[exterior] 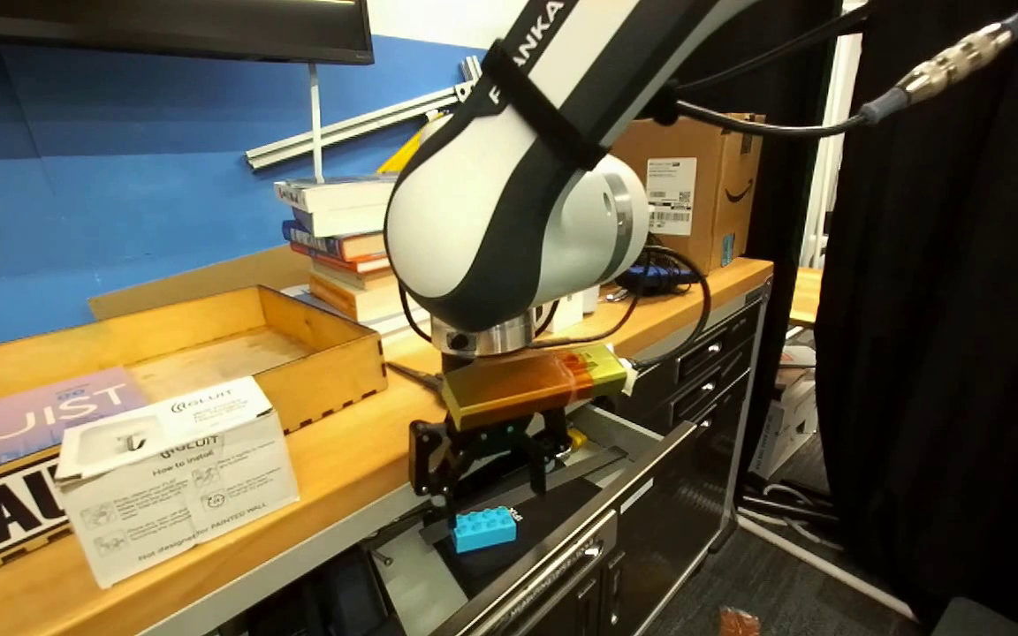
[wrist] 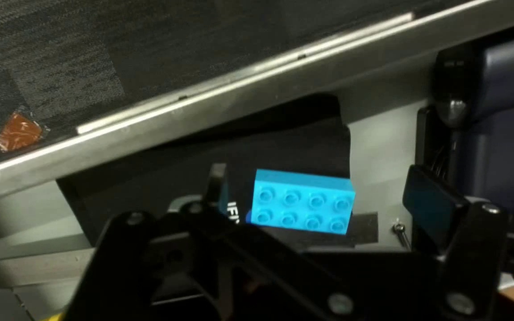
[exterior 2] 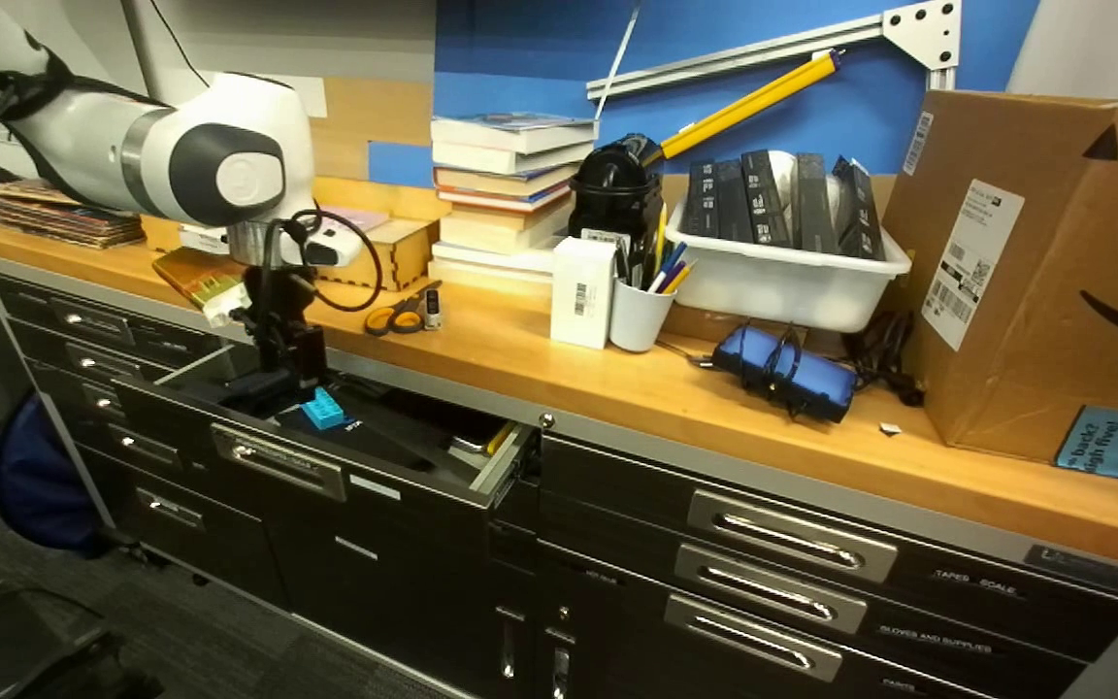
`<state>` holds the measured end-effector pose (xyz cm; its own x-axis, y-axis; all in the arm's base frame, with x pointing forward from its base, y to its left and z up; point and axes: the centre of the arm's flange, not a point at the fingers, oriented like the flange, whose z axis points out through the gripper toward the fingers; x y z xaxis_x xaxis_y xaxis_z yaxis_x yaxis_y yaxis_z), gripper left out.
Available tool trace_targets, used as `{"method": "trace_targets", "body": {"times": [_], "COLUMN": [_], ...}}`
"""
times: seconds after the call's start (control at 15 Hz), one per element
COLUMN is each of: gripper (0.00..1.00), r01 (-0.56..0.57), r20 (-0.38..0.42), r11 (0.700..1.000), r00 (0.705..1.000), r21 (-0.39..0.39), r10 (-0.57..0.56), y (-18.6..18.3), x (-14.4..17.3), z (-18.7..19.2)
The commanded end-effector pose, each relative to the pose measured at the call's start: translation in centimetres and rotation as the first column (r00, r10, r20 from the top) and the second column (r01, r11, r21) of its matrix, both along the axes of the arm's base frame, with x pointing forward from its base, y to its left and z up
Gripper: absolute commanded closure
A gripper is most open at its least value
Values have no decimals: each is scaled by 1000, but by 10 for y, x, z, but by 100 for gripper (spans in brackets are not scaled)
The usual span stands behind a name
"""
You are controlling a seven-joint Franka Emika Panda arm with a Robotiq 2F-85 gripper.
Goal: Put the blue object in the drawer and close the drawer.
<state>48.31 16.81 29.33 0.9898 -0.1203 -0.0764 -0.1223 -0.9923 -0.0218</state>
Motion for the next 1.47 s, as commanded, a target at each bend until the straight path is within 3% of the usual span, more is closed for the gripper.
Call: {"method": "trace_targets", "body": {"times": [0.0,0.27,0.4,0.53,0.93,1.2,1.4], "gripper": [0,0,0,0,0,0,0], "r01": [-81,-135,-139,-85,118,210,280], "r20": [-70,-165,-221,-227,-78,83,214], "r11": [995,988,990,996,985,946,907], "r00": [994,976,965,970,989,977,952], "r21": [49,70,36,-2,-128,-245,-314], "r10": [84,145,144,82,-128,-195,-220], "y": [-6,-11,-10,-14,-20,-11,-6], "x": [-57,-84,-76,-64,-28,-7,11], "z": [8,-7,-25,-41,-67,-60,-52]}}
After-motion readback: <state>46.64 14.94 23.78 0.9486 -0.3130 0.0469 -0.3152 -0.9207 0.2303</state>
